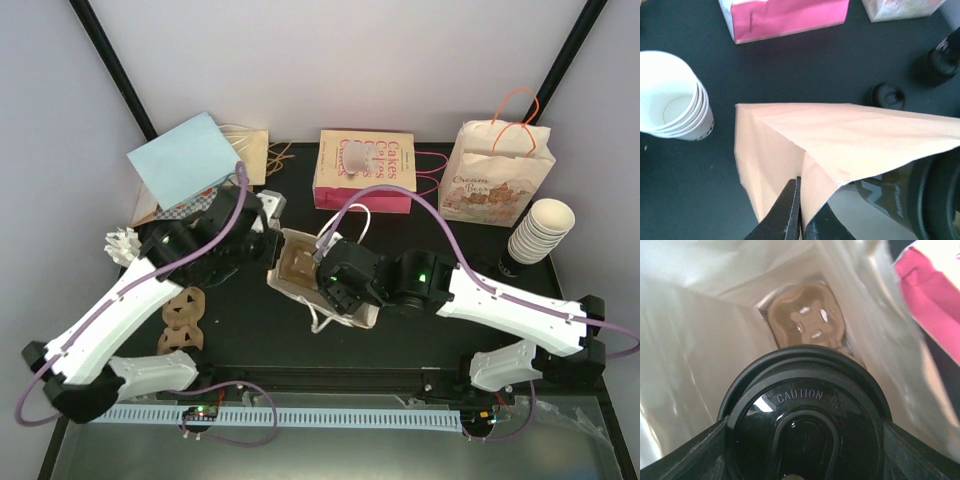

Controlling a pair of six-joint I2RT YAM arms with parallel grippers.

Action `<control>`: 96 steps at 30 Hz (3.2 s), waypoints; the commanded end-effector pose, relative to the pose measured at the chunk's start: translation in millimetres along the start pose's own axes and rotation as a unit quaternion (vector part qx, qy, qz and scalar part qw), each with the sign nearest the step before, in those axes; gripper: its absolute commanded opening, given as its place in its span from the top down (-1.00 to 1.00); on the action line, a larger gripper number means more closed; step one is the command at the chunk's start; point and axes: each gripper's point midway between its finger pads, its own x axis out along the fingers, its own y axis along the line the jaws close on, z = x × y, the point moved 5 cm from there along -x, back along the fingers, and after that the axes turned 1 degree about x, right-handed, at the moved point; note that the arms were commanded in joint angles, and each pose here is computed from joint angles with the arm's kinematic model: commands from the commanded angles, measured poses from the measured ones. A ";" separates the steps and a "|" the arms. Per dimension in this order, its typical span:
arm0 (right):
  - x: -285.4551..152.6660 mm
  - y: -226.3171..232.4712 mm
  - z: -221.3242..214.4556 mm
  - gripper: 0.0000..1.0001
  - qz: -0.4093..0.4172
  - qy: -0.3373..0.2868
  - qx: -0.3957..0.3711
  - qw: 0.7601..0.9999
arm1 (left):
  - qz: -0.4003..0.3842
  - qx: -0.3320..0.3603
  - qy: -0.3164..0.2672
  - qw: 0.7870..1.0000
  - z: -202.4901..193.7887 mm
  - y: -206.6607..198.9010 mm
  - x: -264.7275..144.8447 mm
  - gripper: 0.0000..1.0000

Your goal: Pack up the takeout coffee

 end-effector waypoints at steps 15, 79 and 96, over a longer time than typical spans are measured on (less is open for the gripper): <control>-7.3 11.8 -24.8 -0.26 -0.041 -0.053 -0.019 0.998 | -0.117 -0.085 -0.121 0.982 -55.0 -14.6 13.7 0.97; 19.5 53.3 -81.1 -0.30 -0.018 -0.201 -0.355 0.913 | -0.185 0.014 0.157 0.970 29.8 13.8 182.1 -0.62; 37.5 56.7 -96.8 -0.26 -0.023 -0.159 -0.423 0.892 | -0.212 0.008 0.214 0.953 12.3 8.7 241.1 -0.57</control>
